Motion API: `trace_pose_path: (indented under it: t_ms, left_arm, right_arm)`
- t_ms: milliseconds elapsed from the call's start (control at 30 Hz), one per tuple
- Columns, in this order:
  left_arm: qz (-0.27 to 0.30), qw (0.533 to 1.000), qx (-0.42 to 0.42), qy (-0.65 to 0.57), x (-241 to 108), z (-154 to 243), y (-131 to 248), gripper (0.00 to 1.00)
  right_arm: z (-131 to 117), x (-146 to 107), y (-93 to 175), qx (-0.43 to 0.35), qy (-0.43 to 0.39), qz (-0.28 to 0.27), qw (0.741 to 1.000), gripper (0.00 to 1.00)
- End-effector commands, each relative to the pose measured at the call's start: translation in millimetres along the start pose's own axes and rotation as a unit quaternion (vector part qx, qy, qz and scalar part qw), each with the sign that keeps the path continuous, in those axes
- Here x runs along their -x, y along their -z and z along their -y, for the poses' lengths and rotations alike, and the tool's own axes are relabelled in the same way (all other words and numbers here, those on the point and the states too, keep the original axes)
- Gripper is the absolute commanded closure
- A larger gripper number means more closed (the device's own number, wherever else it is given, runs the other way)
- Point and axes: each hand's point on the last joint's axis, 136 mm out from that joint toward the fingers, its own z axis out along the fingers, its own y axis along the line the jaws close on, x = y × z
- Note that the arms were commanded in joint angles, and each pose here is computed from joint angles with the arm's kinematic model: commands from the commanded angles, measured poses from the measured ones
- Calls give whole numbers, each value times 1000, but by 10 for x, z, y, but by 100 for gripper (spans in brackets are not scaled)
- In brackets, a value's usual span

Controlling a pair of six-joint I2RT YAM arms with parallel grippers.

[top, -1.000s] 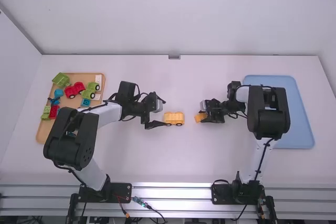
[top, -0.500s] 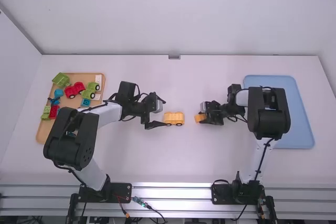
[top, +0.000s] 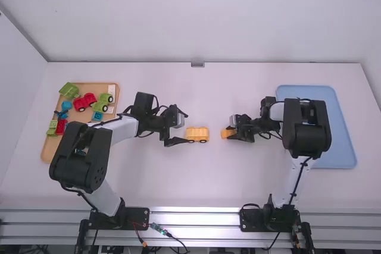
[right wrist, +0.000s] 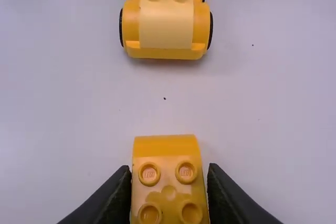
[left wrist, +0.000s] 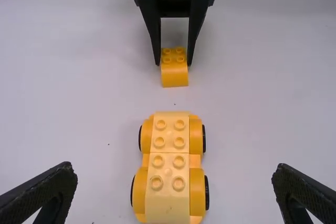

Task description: Assemble lego blocks to make yellow taxi

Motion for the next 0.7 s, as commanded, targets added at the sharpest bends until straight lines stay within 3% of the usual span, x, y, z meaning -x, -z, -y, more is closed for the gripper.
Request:
trace_pose_path:
  t_ms: [0,233,667]
  left_arm:
    - [7,1000,-10,-4,30,57,-22,1]
    - [8,1000,-10,-3,30,58,-22,1]
    - [7,1000,-10,-2,25,63,-22,1]
  right_arm:
    - [-54,8,-49,5,-8,19,1000,61]
    - [-66,-29,-95,-6,-20,26,999,57]
    - [-64,-21,-78,-8,-27,30,999,70]
